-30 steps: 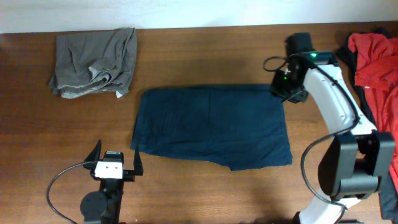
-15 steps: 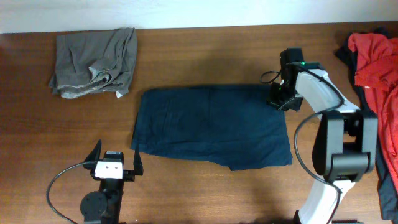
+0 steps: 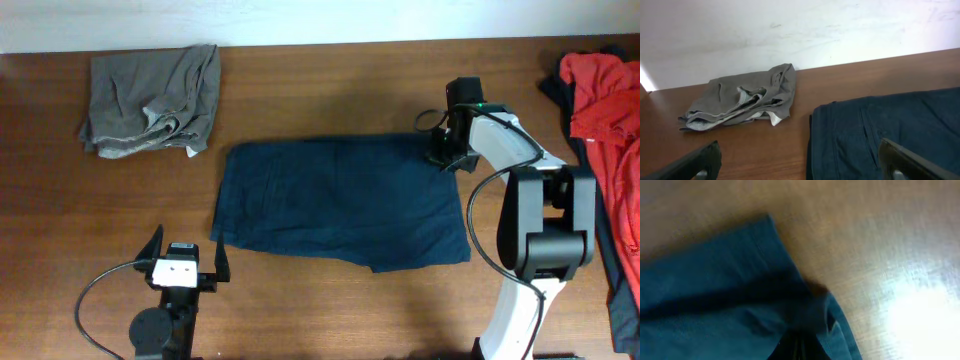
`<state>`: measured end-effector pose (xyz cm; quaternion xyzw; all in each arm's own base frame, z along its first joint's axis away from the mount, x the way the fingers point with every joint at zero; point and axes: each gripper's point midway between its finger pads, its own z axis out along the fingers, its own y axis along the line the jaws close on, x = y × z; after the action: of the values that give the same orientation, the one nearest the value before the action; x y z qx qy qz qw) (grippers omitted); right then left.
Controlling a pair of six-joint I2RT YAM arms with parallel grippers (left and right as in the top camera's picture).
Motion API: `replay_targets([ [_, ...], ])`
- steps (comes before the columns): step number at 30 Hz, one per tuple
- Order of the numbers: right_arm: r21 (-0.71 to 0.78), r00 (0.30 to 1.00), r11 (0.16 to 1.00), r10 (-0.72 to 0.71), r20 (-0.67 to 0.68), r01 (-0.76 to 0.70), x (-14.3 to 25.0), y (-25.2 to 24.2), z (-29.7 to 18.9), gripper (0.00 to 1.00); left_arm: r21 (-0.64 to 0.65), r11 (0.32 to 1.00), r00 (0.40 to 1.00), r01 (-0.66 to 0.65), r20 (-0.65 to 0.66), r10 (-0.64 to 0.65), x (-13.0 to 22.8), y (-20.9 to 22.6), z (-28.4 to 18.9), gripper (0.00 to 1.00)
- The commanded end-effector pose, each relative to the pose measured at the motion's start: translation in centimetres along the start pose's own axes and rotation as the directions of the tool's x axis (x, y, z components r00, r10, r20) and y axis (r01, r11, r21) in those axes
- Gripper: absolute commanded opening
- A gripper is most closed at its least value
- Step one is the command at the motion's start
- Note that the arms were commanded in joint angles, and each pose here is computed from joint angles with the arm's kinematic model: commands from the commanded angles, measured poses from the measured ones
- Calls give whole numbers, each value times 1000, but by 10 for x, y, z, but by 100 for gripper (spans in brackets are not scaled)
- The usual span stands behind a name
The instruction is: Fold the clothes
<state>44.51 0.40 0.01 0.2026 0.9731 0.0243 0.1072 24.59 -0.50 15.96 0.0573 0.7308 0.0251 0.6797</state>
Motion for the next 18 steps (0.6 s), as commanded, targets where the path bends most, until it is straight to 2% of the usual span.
replay_targets([
  [1,2,998,1000,3,-65,-2,16,0,46,4,-13,1000,1000,-17,1,17,2,2,0,99],
  [9,-35,999,999,0,-49,-1,14,7,83,4,-13,1000,1000,-17,1,17,2,2,0,99],
  [14,-43,999,999,7,-41,-9,11,9,77,4,-13,1000,1000,-17,1,17,2,2,0,99],
  [18,-23,994,996,86,-69,-87,17,6,70,4,-13,1000,1000,-17,1,17,2,2,0,99],
])
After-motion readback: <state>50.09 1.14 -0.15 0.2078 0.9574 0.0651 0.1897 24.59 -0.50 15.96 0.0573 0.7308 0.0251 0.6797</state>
